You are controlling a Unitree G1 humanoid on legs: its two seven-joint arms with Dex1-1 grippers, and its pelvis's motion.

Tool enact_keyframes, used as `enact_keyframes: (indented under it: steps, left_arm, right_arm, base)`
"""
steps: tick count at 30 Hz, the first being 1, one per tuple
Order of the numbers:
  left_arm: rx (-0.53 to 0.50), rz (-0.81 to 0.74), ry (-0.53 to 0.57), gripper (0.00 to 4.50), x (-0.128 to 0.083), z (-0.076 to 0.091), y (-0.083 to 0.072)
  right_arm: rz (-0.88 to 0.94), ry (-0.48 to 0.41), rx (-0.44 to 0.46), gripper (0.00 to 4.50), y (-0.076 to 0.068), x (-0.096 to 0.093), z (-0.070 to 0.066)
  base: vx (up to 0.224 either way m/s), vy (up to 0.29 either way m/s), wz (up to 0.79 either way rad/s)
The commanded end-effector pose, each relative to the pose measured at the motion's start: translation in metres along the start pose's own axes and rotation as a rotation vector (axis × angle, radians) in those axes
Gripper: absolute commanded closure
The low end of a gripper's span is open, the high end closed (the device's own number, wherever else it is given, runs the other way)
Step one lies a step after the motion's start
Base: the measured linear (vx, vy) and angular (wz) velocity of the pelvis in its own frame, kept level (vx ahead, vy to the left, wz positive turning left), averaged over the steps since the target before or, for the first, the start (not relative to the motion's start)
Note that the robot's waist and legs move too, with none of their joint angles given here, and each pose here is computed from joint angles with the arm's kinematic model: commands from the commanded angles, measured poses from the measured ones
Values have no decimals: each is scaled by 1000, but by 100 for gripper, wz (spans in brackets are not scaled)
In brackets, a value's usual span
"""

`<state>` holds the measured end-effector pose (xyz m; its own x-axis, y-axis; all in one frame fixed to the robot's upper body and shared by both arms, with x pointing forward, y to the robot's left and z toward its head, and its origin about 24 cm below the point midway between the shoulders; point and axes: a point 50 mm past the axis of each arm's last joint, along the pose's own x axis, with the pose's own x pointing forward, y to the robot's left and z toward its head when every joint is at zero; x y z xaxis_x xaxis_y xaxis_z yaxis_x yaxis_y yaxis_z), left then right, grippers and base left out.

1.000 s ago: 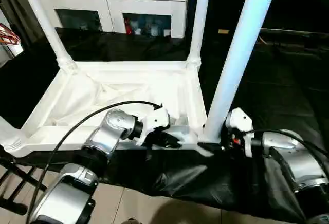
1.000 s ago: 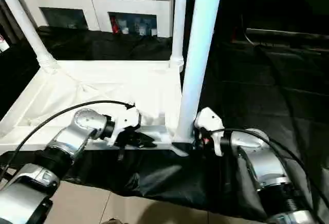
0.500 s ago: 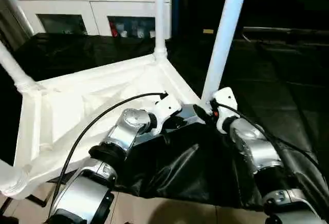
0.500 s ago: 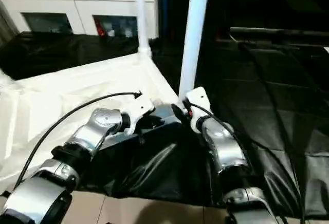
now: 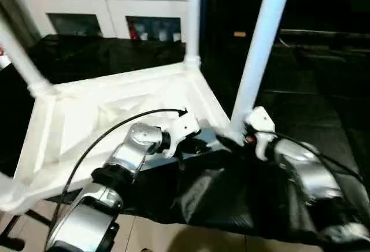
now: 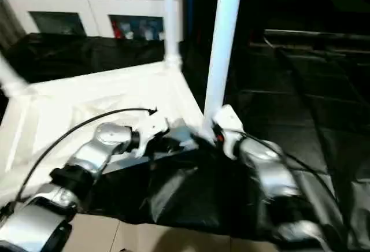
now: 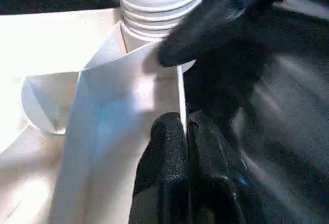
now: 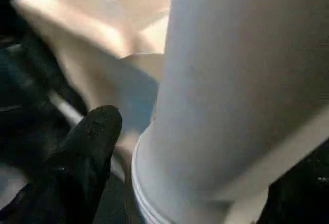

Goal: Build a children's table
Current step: Rotate leg to tighten

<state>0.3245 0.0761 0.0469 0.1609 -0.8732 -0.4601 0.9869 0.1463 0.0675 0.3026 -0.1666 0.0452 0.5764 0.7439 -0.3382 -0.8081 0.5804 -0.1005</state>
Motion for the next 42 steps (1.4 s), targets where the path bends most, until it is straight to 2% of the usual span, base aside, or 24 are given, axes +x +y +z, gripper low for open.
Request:
enact_keyframes:
  steps: [1, 4, 6, 8, 10, 20, 22, 27, 28, 29, 33, 34, 36, 40, 41, 42]
  left_arm:
    - [86, -80, -86, 450, 9, 22, -5]
    - [88, -98, -81, 450, 3, 21, -4]
    - [89, -106, -75, 450, 0, 20, -3]
    - [88, -112, -69, 450, -3, 19, -2]
    - [88, -116, -66, 450, -4, 18, -2]
    - [81, -116, -63, 450, -3, 17, -3]
    - [76, -88, -64, 450, 0, 18, -2]
    - [52, 34, -91, 450, 16, 29, 3]
    - [52, 37, -92, 450, 17, 30, 3]
    - [48, 58, -101, 450, 24, 34, 2]
    - [42, 94, -109, 450, 32, 41, 2]
    - [38, 138, -117, 450, 40, 46, 2]
    - [41, 149, -133, 450, 45, 50, 0]
    - [48, 135, -145, 450, 45, 51, -2]
    - [52, 126, -146, 450, 44, 50, -3]
    - [53, 117, -146, 450, 43, 49, -3]
  right_arm:
    - [200, -17, -20, 59, 23, 9, 7]
    - [282, -3, -19, 59, 25, -1, 6]
    - [317, 9, -13, 91, 26, -5, 6]
    - [335, 14, -10, 91, 26, -7, 6]
    - [347, 15, -7, 117, 27, -8, 6]
    - [381, 18, 25, 175, 36, -6, 5]
    - [340, 5, 35, 177, 36, -1, 4]
    - [-42, 24, 103, 179, 19, 27, -3]
    - [-52, 24, 106, 180, 19, 28, -3]
    - [-142, 26, 135, 180, 16, 36, -3]
    - [-224, 16, 178, 180, 14, 47, 0]
    - [-298, 11, 196, 180, 12, 57, 5]
    - [-377, 12, 179, 180, 9, 64, 9]
    - [-373, -28, 213, 180, 7, 66, 13]
    - [-355, -53, 250, 124, 6, 66, 15]
    - [-336, -61, 254, 110, 6, 65, 16]
  base:
    - [0, 0, 0]
    - [0, 0, 0]
    - [0, 0, 0]
    - [0, 0, 0]
    - [0, 0, 0]
    - [0, 0, 0]
    - [0, 0, 0]
    - [0, 0, 0]
    - [0, 0, 0]
    - [0, 0, 0]
    - [0, 0, 0]
    - [0, 0, 0]
    - [0, 0, 0]
    - [0, 0, 0]
    - [0, 0, 0]
    - [0, 0, 0]
